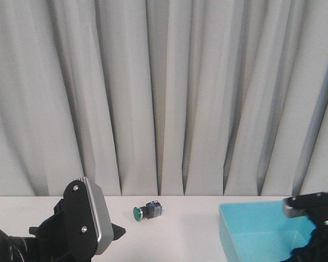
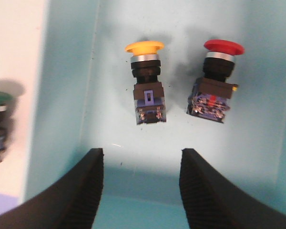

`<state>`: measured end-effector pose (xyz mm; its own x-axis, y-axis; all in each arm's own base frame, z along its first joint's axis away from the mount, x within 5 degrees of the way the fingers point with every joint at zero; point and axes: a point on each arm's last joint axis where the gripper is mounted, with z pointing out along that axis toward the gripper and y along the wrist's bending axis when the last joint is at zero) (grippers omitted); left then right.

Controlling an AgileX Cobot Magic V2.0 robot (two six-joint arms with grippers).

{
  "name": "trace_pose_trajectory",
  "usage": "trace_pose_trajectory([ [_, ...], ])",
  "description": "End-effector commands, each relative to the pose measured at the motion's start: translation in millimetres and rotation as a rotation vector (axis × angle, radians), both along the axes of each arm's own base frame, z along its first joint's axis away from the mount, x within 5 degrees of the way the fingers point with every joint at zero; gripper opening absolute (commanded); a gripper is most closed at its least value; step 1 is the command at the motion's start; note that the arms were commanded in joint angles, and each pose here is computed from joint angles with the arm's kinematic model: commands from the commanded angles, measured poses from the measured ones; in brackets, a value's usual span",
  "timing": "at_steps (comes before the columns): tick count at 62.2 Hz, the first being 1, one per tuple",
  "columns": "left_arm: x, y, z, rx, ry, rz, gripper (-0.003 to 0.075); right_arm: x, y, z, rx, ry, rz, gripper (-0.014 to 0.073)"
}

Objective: Pick red and yellow buttons and place in box

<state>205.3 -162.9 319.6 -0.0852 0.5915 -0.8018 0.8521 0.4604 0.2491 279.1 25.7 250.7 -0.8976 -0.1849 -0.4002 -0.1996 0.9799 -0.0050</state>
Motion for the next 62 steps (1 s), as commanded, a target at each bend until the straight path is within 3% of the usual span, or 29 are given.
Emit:
trace_pose_trajectory([
  [1,1,1,18,-0.069,-0.054,0.036,0.0587,-18,-3,42,0.014,-0.132,-0.021,0.0372],
  [20,2,1,19,-0.071,-0.06,0.04,0.0587,-79,-11,96,0.011,-0.272,-0.066,0.0324],
  [32,2,1,19,-0.095,-0.034,0.058,0.0587,-116,-21,86,-0.062,-0.303,-0.11,0.0291],
  [42,2,1,19,-0.17,0.055,0.128,0.0587,-141,-23,81,-0.042,-0.394,-0.117,0.0288],
  [52,2,1,19,-0.181,0.063,0.139,0.0584,-157,-24,89,-0.031,-0.473,-0.119,0.0288],
  [62,2,1,19,-0.181,0.063,0.138,0.051,-163,-24,92,-0.028,-0.501,-0.12,0.0231],
])
